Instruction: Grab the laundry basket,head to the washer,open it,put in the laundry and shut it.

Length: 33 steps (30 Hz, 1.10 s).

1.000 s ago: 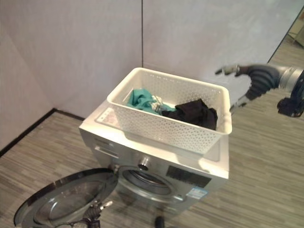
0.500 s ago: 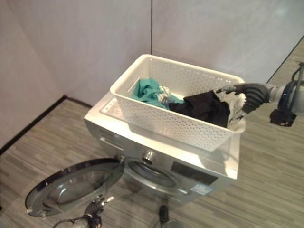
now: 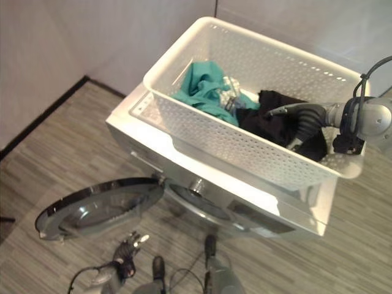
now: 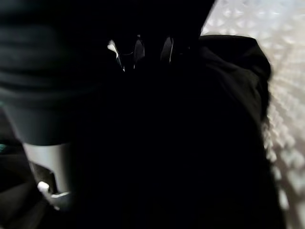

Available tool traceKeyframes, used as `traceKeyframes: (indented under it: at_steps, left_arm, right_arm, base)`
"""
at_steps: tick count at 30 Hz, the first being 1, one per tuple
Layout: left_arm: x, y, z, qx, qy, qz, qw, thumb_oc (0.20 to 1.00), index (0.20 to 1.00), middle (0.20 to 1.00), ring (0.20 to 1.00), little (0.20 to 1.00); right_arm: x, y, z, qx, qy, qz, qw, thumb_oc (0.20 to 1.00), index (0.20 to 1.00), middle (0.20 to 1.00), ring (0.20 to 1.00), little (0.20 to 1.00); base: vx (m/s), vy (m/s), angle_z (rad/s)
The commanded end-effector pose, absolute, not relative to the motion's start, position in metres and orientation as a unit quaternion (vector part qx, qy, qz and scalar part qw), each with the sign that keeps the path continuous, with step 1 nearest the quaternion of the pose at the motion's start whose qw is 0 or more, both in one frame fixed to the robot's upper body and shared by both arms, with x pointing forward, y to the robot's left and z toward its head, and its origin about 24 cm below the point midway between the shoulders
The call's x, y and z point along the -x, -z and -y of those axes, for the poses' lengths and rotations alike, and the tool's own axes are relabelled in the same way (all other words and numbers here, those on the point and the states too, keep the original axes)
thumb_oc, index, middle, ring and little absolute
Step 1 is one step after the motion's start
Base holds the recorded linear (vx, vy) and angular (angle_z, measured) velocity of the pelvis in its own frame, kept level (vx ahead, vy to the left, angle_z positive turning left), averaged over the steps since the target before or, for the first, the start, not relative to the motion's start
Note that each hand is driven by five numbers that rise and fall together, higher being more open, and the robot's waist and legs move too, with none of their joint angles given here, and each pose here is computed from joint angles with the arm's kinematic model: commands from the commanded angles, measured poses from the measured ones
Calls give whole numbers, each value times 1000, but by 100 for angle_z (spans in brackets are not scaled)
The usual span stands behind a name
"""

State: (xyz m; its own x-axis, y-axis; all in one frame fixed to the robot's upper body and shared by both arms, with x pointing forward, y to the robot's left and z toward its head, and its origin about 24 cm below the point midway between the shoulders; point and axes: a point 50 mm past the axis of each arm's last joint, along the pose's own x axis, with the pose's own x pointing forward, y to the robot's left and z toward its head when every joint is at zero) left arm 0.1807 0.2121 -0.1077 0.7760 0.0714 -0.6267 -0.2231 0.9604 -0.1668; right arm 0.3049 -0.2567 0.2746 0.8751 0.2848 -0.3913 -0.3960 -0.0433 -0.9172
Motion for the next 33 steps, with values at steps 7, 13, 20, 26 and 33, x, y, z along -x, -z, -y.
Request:
traceKeyframes:
  at_steps: [7, 13, 20, 26, 33]
  left_arm:
    - [-203, 81, -234, 91, -65, -261, 959, 1000, 1000, 1000, 1000, 1000]
    - [-204, 81, -232, 91, -65, -258, 960, 1000, 1000, 1000, 1000, 1000]
    - [-196, 87, -234, 87, -82, -275, 954, 1000, 1000, 1000, 1000, 1000]
    - [-194, 89, -232, 82, -82, -281, 953, 1000, 1000, 1000, 1000, 1000]
    - [-186, 93, -240, 67, -89, -294, 949, 1000, 1000, 1000, 1000, 1000]
  right_arm:
    - [-289, -211, 275, 673, -329, -185, 636, 514, 514, 514, 514, 514]
    - [-292, -201, 276, 658, -325, -177, 656, 200, 200, 200, 200, 200]
    - [-303, -229, 281, 664, -214, -69, 714, 200, 200, 200, 200, 200]
    - [-303, -256, 295, 637, -106, 10, 763, 200, 200, 200, 200, 200]
    - [-292, -327, 289, 611, 2, 166, 774, 200, 200, 200, 200, 200]
  base:
    - [-19, -19, 5]
    - [0, -2, -1]
    - [-1, 4, -2]
    - [-1, -1, -3]
    - [22, 9, -7]
